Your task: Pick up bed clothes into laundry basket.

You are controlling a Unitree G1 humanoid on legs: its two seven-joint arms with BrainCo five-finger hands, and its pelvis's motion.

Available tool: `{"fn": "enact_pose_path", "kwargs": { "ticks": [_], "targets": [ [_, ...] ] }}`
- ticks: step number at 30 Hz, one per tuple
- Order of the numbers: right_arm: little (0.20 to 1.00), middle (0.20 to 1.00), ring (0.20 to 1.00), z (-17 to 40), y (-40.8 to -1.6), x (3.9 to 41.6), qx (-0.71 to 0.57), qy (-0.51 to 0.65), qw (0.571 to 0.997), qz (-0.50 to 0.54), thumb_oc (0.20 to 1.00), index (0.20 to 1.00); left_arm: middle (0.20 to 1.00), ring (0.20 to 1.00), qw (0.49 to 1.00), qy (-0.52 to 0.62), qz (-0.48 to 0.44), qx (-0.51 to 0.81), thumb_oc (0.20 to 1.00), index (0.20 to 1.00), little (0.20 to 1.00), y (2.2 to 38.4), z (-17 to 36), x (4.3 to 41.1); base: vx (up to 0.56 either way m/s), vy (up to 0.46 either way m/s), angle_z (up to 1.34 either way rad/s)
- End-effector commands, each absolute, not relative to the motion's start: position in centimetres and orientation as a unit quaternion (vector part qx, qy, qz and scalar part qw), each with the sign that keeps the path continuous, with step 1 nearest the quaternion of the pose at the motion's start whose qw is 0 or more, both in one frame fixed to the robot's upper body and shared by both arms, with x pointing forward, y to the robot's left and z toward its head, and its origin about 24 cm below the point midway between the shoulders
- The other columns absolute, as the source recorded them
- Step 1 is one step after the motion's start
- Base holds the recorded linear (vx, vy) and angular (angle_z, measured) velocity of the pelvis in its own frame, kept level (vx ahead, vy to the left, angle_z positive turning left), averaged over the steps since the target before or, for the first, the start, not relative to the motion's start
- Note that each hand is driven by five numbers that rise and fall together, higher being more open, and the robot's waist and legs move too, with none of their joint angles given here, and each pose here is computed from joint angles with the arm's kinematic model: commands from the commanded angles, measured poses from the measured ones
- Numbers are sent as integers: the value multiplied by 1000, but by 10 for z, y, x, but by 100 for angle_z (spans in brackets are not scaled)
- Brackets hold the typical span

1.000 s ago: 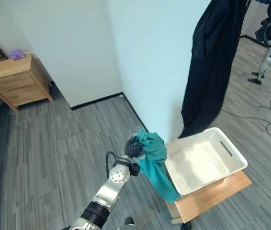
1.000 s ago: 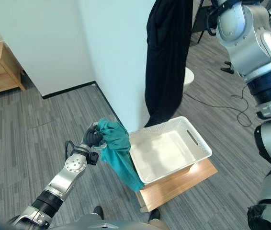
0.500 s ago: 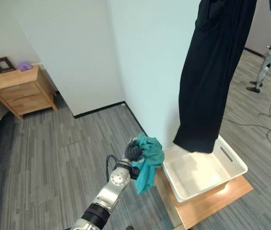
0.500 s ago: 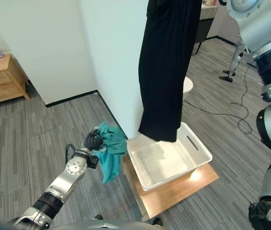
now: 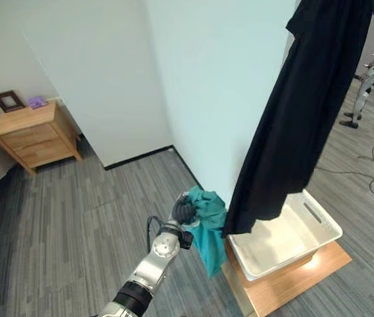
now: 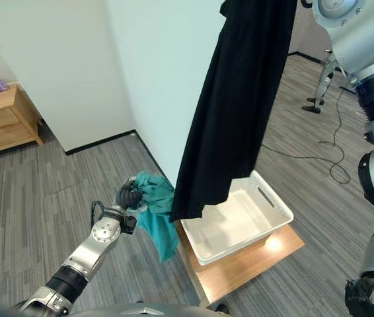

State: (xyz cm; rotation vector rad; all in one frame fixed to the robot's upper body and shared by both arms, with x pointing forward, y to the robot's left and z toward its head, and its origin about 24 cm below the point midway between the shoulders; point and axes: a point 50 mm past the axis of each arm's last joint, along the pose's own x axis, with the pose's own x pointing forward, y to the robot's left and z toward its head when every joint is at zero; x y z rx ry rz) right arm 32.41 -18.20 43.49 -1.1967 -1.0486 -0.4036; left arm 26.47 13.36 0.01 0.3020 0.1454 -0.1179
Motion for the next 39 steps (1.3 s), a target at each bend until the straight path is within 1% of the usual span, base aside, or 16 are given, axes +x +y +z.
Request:
{"fn": "enact_pose_path", "kwargs": {
  "ticks": [1,3,7,11,12,13,14,17,18,20,23,24,25,31,36,39],
  "targets": [
    [200,200,200,464,-188,304,-547,-494,637,-223,200,200,200,200,988,-10,-80,130,200,200,200,109,31,282,0,0,0],
    [200,200,200,454,-191,307,-568,-481,632,-217,200,200,200,200,988,-14,-78,129,200,200,200,108,33,283,0,0,0],
    [200,200,200,434,-197,311,-577,-466,639,-203,200,200,200,200,988,-11,-78,131,200,200,200,107,32,281,0,0,0],
    [200,200,200,382,-212,319,-618,-412,651,-154,200,200,200,200,989,-17,-74,130,200,200,200,108,35,281,-5,-6,2],
    [200,200,200,381,-213,318,-618,-411,652,-155,200,200,200,200,988,-16,-75,132,200,200,200,109,35,280,-7,-7,4],
    [200,200,200,372,-218,320,-624,-396,657,-150,200,200,200,200,988,-17,-75,134,200,200,200,109,35,279,0,0,0],
    [200,200,200,344,-228,324,-638,-356,671,-127,200,200,200,200,988,-20,-77,135,200,200,200,109,36,279,0,0,0],
    [200,200,200,299,-237,324,-643,-306,696,-90,200,200,200,200,987,-25,-78,138,200,200,200,108,38,279,-13,-9,5],
    [200,200,200,298,-239,323,-643,-305,697,-91,200,200,200,200,987,-24,-79,139,200,200,200,108,38,279,0,0,0],
    [200,200,200,260,-244,322,-642,-262,718,-65,200,200,200,200,986,-29,-79,145,200,200,200,108,40,280,0,0,0],
    [200,200,200,231,-252,320,-651,-214,727,-47,200,200,200,200,985,-31,-81,152,200,200,200,108,41,280,0,0,0],
    [241,241,241,224,-254,320,-653,-200,729,-42,241,241,200,200,984,-32,-81,155,200,200,200,110,42,281,0,0,0],
    [1000,1000,1000,218,-257,321,-658,-187,729,-40,1000,1000,200,200,984,-32,-81,158,200,200,200,111,42,281,0,0,0],
    [1000,1000,1000,214,-263,321,-678,-164,716,-34,1000,1000,200,200,982,-41,-80,168,200,200,200,114,47,285,0,0,0],
    [1000,1000,1000,233,-261,324,-671,-191,714,-56,1000,1000,200,200,983,-59,-59,166,200,200,200,120,58,294,-1,-6,0],
    [1000,1000,1000,256,-261,324,-647,-219,726,-81,1000,1000,200,200,982,-75,-40,169,200,200,200,125,69,301,0,-24,-2]
  ]
}}
